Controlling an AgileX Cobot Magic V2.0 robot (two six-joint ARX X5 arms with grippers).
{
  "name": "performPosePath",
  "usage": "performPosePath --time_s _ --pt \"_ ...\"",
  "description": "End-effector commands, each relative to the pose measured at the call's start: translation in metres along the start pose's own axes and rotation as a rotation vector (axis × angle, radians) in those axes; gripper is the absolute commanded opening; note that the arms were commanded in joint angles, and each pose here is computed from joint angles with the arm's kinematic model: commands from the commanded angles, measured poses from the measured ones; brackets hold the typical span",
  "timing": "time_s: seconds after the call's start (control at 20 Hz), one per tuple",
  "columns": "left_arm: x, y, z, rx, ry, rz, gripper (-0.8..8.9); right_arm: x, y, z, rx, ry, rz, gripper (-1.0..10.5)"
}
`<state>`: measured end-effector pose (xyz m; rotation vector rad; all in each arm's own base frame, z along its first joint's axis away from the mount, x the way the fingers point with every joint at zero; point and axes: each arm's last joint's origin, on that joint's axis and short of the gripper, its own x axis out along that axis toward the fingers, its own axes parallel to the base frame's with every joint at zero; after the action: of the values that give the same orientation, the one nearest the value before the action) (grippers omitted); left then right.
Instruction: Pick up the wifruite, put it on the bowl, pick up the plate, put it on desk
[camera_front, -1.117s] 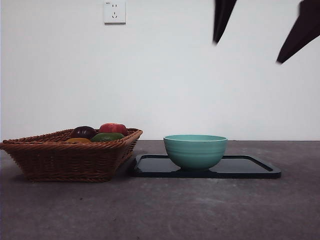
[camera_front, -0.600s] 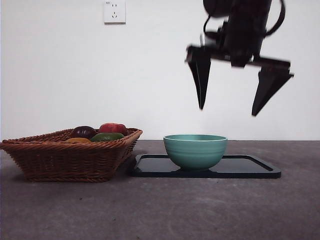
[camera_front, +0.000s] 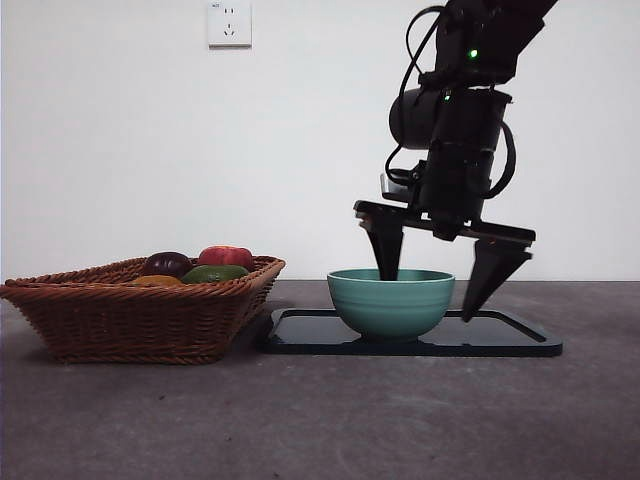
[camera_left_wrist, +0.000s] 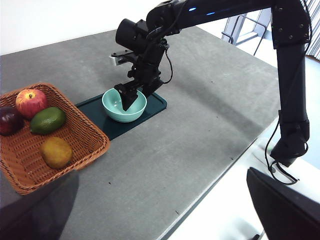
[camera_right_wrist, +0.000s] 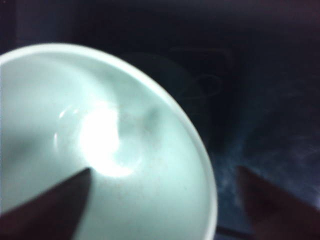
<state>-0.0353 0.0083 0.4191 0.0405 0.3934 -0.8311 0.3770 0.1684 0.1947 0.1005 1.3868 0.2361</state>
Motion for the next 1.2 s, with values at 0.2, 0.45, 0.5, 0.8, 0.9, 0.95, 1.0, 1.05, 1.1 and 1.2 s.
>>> performPosePath --time_s 0.2,0.45,0.5,0.8,0.9,0.95,1.0,1.05,1.1,1.2 --pt "-0.001 0.0 0.001 0.004 0.002 -0.007 5.94 0.007 0.003 0.007 -0.017 -0.029 0.001 1.2" --pt "-0.001 0.0 0.002 0.003 0.003 -0.007 5.94 0.006 0.002 0.006 -0.014 -0.024 -0.007 0.1" --pt "-0.001 0.0 0.001 0.003 0.003 -0.007 5.94 0.006 0.002 0.007 -0.015 -0.025 -0.009 0.1" --pt "0.0 0.0 0.001 0.004 0.009 -0.007 5.94 -0.035 0.005 -0.001 -0.055 -0.066 0.011 0.1" --pt "0.0 0.0 0.001 0.004 0.01 -0.007 5.94 -0.057 0.006 -0.009 -0.077 -0.073 0.012 0.1" --pt "0.0 0.0 0.001 0.004 0.01 -0.007 5.94 -0.068 0.007 -0.013 -0.091 -0.08 0.017 0.1" --pt "0.0 0.0 0.001 0.004 0.01 -0.007 5.94 -0.08 0.008 -0.018 -0.098 -0.09 0.019 0.1" --pt "0.0 0.0 0.001 0.004 0.011 -0.007 5.94 -0.091 0.008 -0.023 -0.111 -0.098 0.021 0.1" --pt "0.0 0.0 0.001 0.004 0.011 -0.007 5.94 -0.101 0.009 -0.03 -0.124 -0.106 0.024 0.1" --pt "0.0 0.0 0.001 0.004 0.011 -0.007 5.94 -0.119 0.008 -0.048 -0.152 -0.118 0.03 0.1"
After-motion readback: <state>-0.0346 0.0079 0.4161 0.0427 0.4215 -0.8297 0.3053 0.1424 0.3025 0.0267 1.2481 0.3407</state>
